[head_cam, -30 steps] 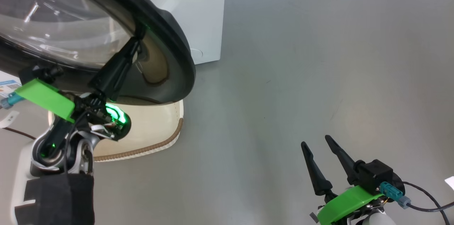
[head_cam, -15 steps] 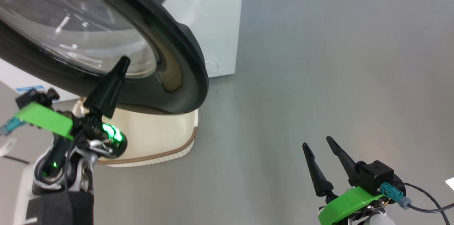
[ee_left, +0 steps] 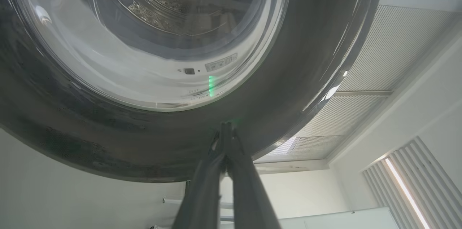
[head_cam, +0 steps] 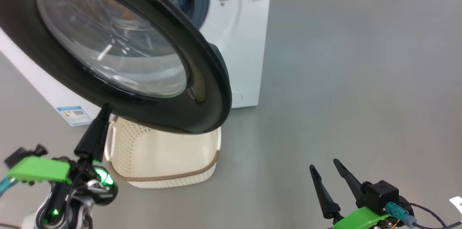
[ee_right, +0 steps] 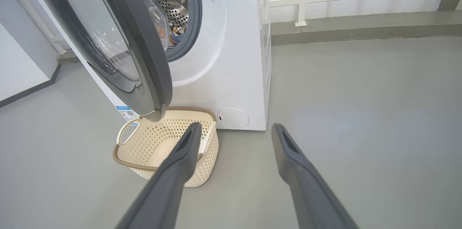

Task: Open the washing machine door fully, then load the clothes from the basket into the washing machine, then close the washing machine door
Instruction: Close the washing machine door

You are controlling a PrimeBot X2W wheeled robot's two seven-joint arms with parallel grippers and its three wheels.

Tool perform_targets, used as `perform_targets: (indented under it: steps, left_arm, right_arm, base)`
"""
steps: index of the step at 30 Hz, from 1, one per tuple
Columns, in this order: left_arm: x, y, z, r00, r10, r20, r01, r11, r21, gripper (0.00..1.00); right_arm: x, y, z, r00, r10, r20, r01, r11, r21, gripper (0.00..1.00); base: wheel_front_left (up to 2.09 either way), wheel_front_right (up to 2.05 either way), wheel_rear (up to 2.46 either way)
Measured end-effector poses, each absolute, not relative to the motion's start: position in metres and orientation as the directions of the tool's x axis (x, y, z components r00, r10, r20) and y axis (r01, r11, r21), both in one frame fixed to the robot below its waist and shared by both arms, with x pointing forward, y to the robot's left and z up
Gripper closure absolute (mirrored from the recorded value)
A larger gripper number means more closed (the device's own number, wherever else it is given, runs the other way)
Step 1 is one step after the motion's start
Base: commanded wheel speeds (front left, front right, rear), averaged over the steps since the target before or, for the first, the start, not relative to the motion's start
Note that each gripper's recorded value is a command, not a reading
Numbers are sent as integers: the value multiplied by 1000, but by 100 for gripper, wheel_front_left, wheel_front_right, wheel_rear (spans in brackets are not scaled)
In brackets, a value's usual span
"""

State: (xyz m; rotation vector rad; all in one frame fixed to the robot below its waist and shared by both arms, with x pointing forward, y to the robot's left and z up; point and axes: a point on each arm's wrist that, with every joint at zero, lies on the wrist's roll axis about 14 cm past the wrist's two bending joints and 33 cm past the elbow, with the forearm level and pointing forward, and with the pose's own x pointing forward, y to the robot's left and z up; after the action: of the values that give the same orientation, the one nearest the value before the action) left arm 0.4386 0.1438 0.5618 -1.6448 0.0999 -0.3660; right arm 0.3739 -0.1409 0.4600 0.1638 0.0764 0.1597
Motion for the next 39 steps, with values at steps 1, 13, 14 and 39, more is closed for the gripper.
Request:
perform_targets:
  steps: [1, 13, 14, 39]
  left_arm:
    - [435, 149, 564, 949, -257, 182, 159, -108, -981, 100]
    - [399, 178, 583, 970, -134, 204, 220, 120, -968, 0]
    - [398, 182, 585, 971, -120, 209, 225, 146, -963, 0]
    - [393, 207, 571, 963, -82, 255, 162, 936, -312, 0]
  right_arm:
    - [374, -140, 463, 984, 168, -54, -157, 973, 168, 0]
    - [361, -129, 475, 980, 199, -18, -193, 966, 169, 0]
    - [361, -128, 475, 979, 202, -17, -196, 966, 169, 0]
    - [361, -133, 475, 982, 186, -16, -181, 970, 163, 0]
  base:
    - [0, 0, 0]
    - [0, 0, 0]
    - [0, 0, 0]
    - [0, 0, 0]
